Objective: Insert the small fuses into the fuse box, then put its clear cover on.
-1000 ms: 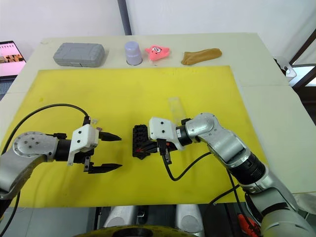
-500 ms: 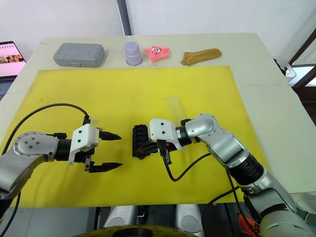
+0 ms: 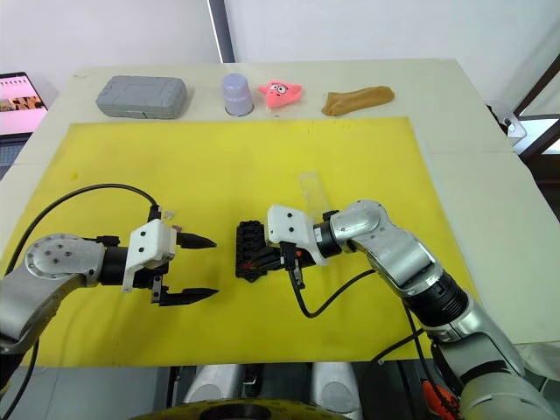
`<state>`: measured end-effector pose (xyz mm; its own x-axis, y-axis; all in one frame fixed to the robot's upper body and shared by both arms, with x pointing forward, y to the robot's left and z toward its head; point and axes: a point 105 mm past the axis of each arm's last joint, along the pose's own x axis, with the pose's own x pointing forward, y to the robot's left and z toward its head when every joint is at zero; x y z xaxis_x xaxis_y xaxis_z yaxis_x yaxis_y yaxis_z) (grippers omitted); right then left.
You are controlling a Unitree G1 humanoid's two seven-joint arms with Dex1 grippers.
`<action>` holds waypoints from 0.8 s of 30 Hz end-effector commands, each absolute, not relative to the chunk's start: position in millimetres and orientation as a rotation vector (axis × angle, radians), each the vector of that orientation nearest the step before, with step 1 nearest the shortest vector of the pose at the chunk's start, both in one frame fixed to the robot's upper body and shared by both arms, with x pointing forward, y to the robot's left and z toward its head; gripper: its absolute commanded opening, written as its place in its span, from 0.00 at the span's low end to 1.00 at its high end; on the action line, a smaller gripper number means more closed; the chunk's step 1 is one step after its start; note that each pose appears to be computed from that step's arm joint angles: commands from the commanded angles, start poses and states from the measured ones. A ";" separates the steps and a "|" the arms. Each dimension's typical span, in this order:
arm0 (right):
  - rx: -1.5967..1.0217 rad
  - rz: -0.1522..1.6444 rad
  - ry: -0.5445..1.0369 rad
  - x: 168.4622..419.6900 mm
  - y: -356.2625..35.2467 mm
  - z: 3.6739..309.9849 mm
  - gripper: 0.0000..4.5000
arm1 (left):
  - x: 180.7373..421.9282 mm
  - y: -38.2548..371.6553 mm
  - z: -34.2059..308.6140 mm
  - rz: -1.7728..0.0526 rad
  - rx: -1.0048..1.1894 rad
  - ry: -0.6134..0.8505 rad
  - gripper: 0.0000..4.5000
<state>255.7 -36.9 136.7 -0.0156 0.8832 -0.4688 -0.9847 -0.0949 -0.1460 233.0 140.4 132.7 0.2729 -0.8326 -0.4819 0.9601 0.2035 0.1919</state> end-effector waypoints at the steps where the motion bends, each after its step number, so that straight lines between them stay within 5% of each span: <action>1: -0.526 1.586 0.179 255.3 -33.6 154.9 0.00 | 229.7 134.2 137.7 -1.302 0.523 0.265 0.99; 24: -0.494 1.583 0.195 247.6 -33.6 152.4 0.00 | 232.0 132.5 137.0 -1.310 0.525 0.262 0.99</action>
